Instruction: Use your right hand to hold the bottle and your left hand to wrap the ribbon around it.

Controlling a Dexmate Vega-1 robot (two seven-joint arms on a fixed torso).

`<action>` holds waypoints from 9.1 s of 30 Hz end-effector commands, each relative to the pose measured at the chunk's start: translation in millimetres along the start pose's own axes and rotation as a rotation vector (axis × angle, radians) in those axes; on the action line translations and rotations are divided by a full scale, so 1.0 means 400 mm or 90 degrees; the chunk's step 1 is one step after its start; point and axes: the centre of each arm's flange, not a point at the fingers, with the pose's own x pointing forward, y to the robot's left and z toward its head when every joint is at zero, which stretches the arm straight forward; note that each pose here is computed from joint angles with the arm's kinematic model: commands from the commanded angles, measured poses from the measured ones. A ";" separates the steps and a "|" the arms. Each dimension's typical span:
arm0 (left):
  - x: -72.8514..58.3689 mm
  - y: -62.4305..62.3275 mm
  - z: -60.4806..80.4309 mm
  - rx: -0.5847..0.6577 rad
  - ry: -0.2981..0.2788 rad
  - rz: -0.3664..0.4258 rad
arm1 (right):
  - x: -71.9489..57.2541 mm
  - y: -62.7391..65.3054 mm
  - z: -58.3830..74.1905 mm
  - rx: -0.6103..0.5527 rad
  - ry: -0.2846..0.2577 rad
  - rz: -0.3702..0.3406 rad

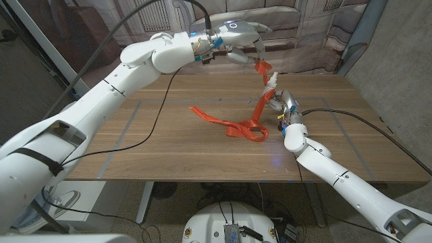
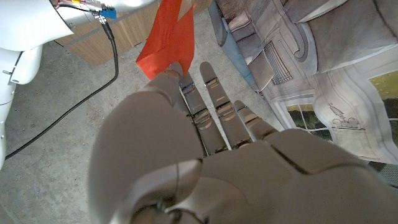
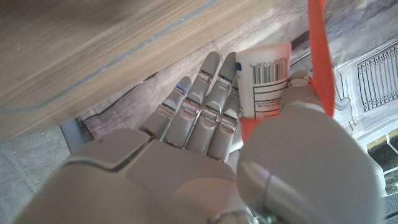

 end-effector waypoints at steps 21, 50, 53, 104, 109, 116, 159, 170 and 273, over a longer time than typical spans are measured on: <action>0.014 -0.008 -0.024 -0.037 0.064 0.024 | -0.030 -0.006 -0.004 -0.002 0.009 0.015; 0.045 -0.104 0.084 -0.057 -0.017 0.013 | -0.030 -0.060 0.019 0.007 -0.010 -0.030; 0.058 -0.101 0.108 -0.050 -0.034 0.036 | -0.037 -0.060 0.016 0.007 -0.009 -0.029; 0.412 -0.195 -0.031 0.063 0.135 0.007 | -0.144 -0.054 0.174 0.045 -0.165 -0.005; 0.402 -0.210 -0.070 0.062 0.160 0.000 | -0.167 -0.067 0.188 0.045 -0.179 -0.009; 0.356 -0.224 -0.108 0.054 0.180 -0.004 | -0.197 -0.093 0.192 0.047 -0.188 -0.027; -0.022 -0.300 -0.192 -0.077 0.289 -0.008 | -0.153 -0.232 0.139 0.029 -0.131 -0.136; -0.085 -0.282 -0.164 -0.075 0.281 0.002 | -0.125 -0.252 0.110 0.011 -0.098 -0.155; 0.472 -0.137 0.004 0.013 0.144 -0.136 | -0.204 -0.091 0.204 0.036 -0.202 -0.017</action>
